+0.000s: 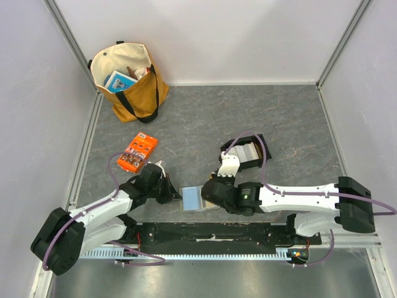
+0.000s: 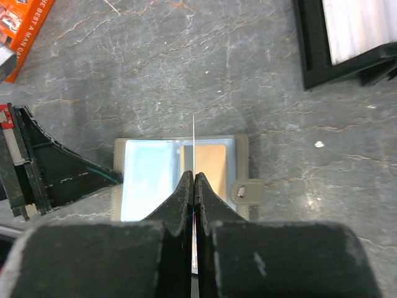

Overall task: Put the credit cards into the card holder
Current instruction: Insert the credit card into the card holder.

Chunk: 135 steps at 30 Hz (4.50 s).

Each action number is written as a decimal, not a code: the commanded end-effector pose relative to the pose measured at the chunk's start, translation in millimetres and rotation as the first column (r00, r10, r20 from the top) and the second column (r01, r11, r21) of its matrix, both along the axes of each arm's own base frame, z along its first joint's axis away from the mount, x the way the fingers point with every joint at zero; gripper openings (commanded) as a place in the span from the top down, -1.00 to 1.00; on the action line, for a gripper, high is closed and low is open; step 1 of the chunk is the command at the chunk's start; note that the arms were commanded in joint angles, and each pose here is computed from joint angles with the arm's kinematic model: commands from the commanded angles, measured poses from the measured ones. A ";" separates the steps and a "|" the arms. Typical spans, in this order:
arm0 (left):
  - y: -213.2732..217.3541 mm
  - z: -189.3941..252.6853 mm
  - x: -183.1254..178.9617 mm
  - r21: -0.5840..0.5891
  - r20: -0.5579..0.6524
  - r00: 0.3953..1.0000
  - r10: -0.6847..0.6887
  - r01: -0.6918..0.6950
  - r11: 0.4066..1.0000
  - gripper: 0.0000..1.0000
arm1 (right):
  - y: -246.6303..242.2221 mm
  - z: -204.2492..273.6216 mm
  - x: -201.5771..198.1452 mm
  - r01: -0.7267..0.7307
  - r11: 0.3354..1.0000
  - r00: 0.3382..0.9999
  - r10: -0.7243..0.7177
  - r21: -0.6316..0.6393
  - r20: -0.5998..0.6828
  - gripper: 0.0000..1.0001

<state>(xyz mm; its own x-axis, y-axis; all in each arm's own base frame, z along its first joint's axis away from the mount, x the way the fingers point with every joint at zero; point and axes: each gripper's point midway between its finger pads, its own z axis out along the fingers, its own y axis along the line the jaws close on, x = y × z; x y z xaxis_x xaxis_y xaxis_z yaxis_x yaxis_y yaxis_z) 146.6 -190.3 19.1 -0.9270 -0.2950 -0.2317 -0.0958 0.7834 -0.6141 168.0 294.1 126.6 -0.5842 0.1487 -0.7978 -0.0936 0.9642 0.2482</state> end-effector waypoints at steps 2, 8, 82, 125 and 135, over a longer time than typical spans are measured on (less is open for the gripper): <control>0.8 -6.3 3.6 0.017 0.029 0.999 -0.013 0.013 1.000 0.97 | 29.3 -2.3 2.7 -0.133 0.953 0.980 0.168 0.273 -0.108 1.00; 0.6 -6.1 4.7 0.015 0.031 1.000 -0.008 0.007 1.000 0.97 | 41.1 -14.0 -0.5 -0.208 0.893 0.945 0.289 0.399 -0.154 1.00; -0.8 -2.3 8.1 0.007 0.034 0.999 0.007 -0.008 1.000 0.96 | 21.3 -107.2 -13.4 -0.070 0.841 0.886 0.299 0.536 -0.353 1.00; 1.3 -4.2 6.8 0.007 0.034 0.999 0.019 -0.019 1.000 0.96 | 19.6 -127.7 -32.2 -0.030 0.869 0.859 0.275 0.494 -0.431 1.00; 0.7 -1.8 5.3 -0.003 0.038 0.999 0.015 -0.015 1.000 0.96 | 17.0 -130.0 -6.7 0.023 0.902 0.904 0.165 0.432 -0.393 0.92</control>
